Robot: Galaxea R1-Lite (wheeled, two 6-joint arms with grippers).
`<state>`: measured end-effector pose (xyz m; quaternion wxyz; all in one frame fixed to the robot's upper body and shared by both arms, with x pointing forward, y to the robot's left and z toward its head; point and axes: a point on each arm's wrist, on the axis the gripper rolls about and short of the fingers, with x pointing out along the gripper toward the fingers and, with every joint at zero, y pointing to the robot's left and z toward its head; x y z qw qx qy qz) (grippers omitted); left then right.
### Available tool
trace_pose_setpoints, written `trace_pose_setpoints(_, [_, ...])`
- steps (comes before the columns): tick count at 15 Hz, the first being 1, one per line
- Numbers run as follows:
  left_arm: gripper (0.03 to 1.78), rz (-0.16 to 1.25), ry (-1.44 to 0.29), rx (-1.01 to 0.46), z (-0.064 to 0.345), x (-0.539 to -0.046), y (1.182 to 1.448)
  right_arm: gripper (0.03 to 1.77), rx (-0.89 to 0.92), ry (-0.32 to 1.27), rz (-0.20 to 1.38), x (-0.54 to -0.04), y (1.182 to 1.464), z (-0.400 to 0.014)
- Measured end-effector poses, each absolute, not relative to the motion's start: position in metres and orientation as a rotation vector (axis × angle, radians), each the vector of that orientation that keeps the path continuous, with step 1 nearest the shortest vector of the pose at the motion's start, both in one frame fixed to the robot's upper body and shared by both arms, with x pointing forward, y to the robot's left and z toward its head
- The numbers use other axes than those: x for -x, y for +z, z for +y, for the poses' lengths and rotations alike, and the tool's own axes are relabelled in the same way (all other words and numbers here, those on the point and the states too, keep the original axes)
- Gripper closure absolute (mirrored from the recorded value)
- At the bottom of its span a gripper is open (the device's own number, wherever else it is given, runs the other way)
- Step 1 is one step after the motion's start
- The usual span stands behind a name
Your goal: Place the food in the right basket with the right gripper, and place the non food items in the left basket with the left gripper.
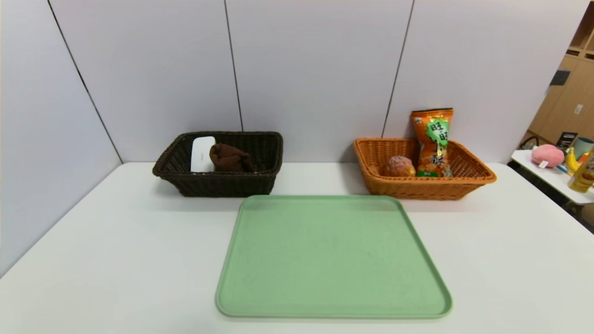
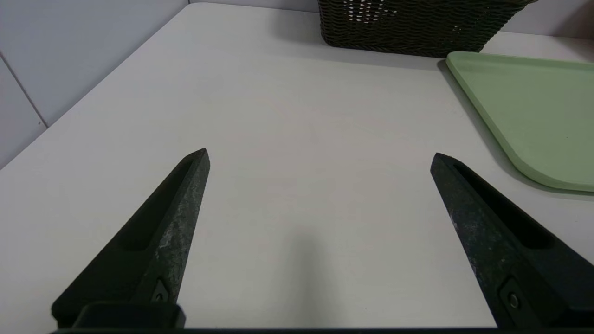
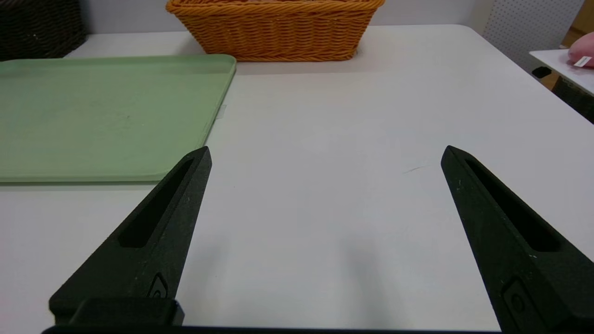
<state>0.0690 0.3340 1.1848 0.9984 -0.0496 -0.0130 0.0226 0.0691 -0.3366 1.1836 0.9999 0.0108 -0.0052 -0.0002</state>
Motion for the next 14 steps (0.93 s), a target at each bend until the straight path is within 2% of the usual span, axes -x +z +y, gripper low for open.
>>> trace_pose_setpoints(14, [0.12, -0.027, 0.045, 0.104, 0.334, -0.069, 1.1849, 0.09, -0.022, 0.0, -0.01, -0.0691, 1.1836, -0.3366])
